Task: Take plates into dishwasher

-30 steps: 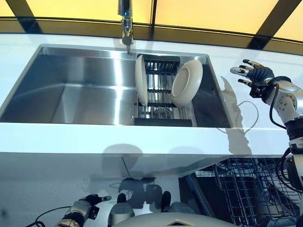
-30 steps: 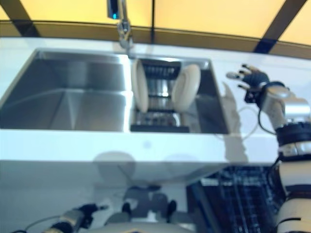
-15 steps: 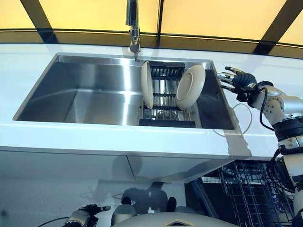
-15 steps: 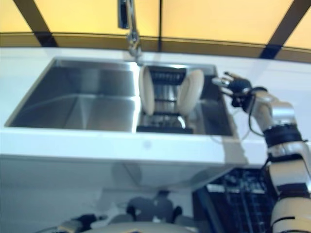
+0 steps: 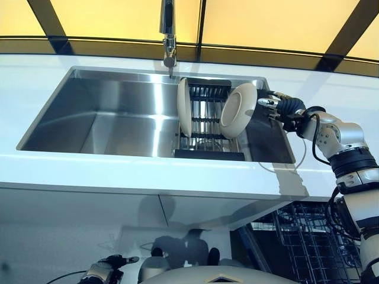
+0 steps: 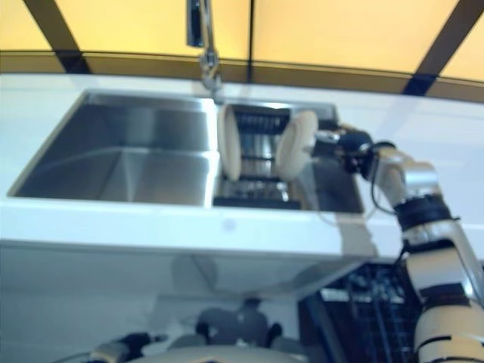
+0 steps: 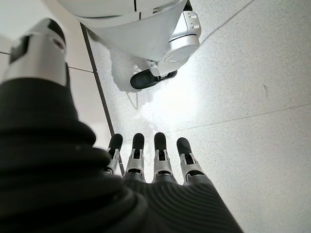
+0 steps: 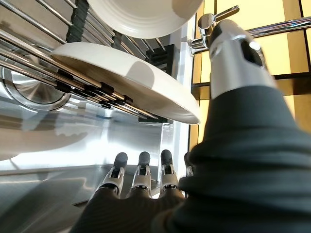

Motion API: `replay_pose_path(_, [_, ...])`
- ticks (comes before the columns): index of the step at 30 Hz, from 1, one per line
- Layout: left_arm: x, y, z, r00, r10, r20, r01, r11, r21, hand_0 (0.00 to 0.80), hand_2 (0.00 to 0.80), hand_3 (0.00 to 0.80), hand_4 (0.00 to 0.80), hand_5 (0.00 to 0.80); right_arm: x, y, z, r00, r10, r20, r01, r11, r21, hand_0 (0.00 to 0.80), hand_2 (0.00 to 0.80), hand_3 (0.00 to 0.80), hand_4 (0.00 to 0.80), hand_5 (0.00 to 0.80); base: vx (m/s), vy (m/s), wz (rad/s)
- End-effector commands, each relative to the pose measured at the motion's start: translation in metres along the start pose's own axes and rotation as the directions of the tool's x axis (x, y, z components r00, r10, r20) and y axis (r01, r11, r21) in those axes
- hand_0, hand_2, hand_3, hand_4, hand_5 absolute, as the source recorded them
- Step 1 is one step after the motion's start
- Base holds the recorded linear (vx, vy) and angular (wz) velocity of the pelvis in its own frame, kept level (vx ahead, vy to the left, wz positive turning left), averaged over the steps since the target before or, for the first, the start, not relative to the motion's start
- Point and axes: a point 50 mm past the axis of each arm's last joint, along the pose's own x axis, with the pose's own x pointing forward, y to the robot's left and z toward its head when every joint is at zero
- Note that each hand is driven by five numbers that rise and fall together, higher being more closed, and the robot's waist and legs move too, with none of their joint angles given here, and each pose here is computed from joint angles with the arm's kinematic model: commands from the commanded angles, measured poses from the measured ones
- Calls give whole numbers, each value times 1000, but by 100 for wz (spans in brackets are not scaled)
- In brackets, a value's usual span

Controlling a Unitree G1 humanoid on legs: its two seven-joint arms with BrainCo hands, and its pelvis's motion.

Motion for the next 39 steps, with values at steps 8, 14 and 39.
replay_pose_path(8, [2,4,6,1000,22,-5,-22,1000,15,0,0,0,0,0,0,5,18,999,30,30,-28,997,-76,0,0,0,0,0,0,0,0])
replay_pose_path(14, [2,4,6,1000,26,-2,-26,1000,12,0,0,0,0,0,2,8,13,998,58,-4,-59,996,-69,0,0,0,0,0,0,0,0])
replay_pose_path(39, [2,-2,1,1000,12,-6,-12,999,-30,0,0,0,0,0,10,15,1,991,86,-107,-94,993,-70,0,0,0,0,0,3,3,0])
